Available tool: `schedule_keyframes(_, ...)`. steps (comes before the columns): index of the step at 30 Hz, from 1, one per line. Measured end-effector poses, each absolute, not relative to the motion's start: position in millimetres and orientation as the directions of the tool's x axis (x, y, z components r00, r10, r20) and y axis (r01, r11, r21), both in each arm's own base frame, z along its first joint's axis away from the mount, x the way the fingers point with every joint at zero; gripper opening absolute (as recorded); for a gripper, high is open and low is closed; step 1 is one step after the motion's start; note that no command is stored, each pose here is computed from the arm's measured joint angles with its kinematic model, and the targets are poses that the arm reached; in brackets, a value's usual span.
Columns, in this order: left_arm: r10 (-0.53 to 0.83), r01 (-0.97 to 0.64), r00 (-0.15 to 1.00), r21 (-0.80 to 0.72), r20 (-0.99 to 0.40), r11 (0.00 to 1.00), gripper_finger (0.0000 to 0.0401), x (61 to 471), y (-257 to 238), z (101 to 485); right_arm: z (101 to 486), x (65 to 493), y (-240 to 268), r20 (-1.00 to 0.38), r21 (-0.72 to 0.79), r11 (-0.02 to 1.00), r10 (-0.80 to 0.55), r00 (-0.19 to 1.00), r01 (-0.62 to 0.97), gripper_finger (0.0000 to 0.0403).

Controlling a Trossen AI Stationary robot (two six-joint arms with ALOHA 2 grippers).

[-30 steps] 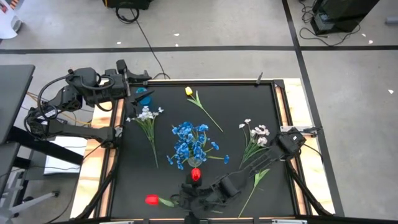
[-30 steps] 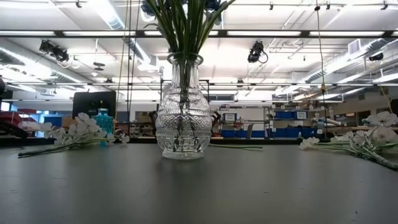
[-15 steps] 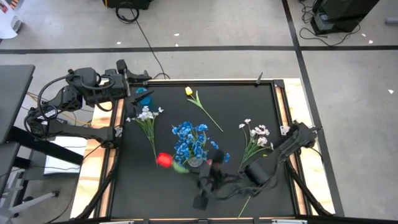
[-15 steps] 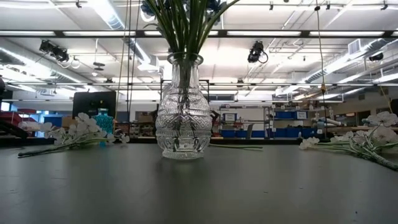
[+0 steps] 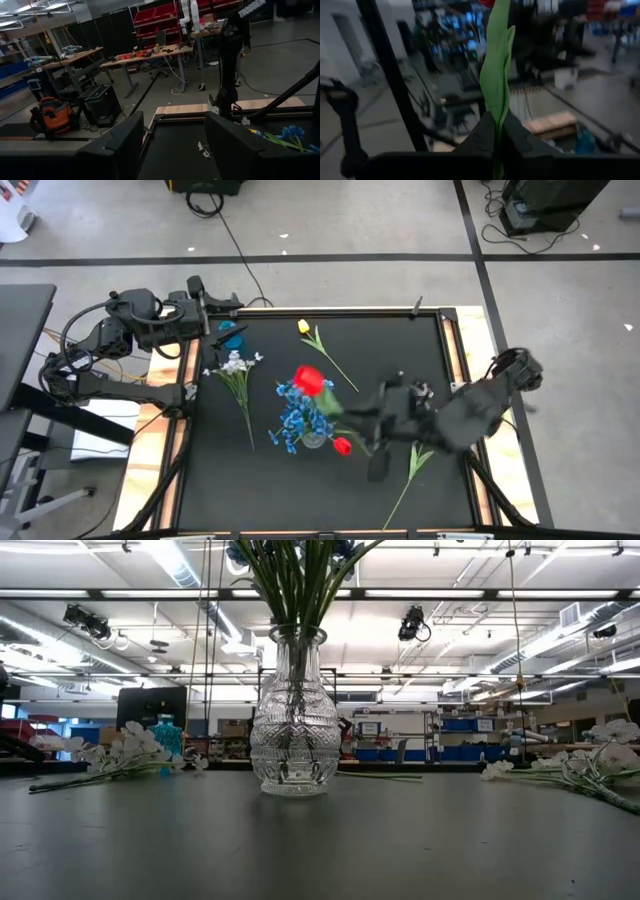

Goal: Sort flowers into vase by color
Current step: Put the red flower into the transparent vase

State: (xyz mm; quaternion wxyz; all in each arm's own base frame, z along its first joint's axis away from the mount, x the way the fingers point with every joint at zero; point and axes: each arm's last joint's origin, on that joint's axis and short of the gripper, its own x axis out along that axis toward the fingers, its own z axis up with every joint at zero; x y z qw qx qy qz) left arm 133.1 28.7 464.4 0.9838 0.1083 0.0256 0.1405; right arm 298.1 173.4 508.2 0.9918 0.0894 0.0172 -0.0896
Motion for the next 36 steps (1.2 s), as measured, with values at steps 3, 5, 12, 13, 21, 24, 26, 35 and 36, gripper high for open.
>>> schedule_keyframes(3, 0.282, -0.271, 0.959, 0.220, -0.020, 0.937, 0.0215, 133.1, 28.7, 464.4, 525.7, 281.0, 152.6, -0.017, 0.129, 0.972, -0.197, 0.980, 0.197, 0.0017)
schedule_keyframes(5, 0.282, -0.271, 0.959, 0.220, -0.020, 0.937, 0.0215, 133.1, 28.7, 464.4, 531.2, 271.5, 134.3, -0.036, 0.087, 0.964, -0.249, 0.968, 0.251, 0.0017)
schedule_keyframes(12, 0.282, -0.271, 0.959, 0.220, -0.020, 0.937, 0.0215, 133.1, 28.7, 464.4, 497.2, 270.1, 69.3, -0.112, 0.101, 0.944, -0.302, 0.947, 0.313, 0.0017)
schedule_keyframes(13, 0.282, -0.271, 0.959, 0.220, -0.020, 0.937, 0.0215, 133.1, 28.7, 464.4, 489.5, 270.1, 61.2, -0.093, 0.121, 0.946, -0.291, 0.952, 0.301, 0.0017)
schedule_keyframes(21, 0.282, -0.271, 0.959, 0.220, -0.020, 0.937, 0.0215, 133.1, 28.7, 464.4, 422.2, 243.1, -0.1, 0.193, 0.314, 0.902, -0.367, 0.910, 0.297, 0.0016)
schedule_keyframes(24, 0.282, -0.271, 0.959, 0.220, -0.020, 0.937, 0.0215, 133.1, 28.7, 464.4, 383.5, 237.9, -15.5, 0.273, 0.385, 0.887, -0.375, 0.886, 0.256, 0.0016)
schedule_keyframes(26, 0.282, -0.271, 0.959, 0.220, -0.020, 0.937, 0.0215, 133.1, 28.7, 464.4, 355.5, 238.4, -22.8, 0.308, 0.428, 0.879, -0.361, 0.880, 0.211, 0.0016)
schedule_keyframes(35, 0.282, -0.271, 0.959, 0.220, -0.020, 0.937, 0.0215, 133.1, 28.7, 464.4, 279.4, 249.0, -31.4, 0.494, 0.427, 0.904, -0.254, 0.832, 0.022, 0.0016)
schedule_keyframes(36, 0.282, -0.271, 0.959, 0.220, -0.020, 0.937, 0.0215, 133.1, 28.7, 464.4, 274.9, 253.6, -31.1, 0.505, 0.411, 0.911, -0.220, 0.834, -0.009, 0.0016)
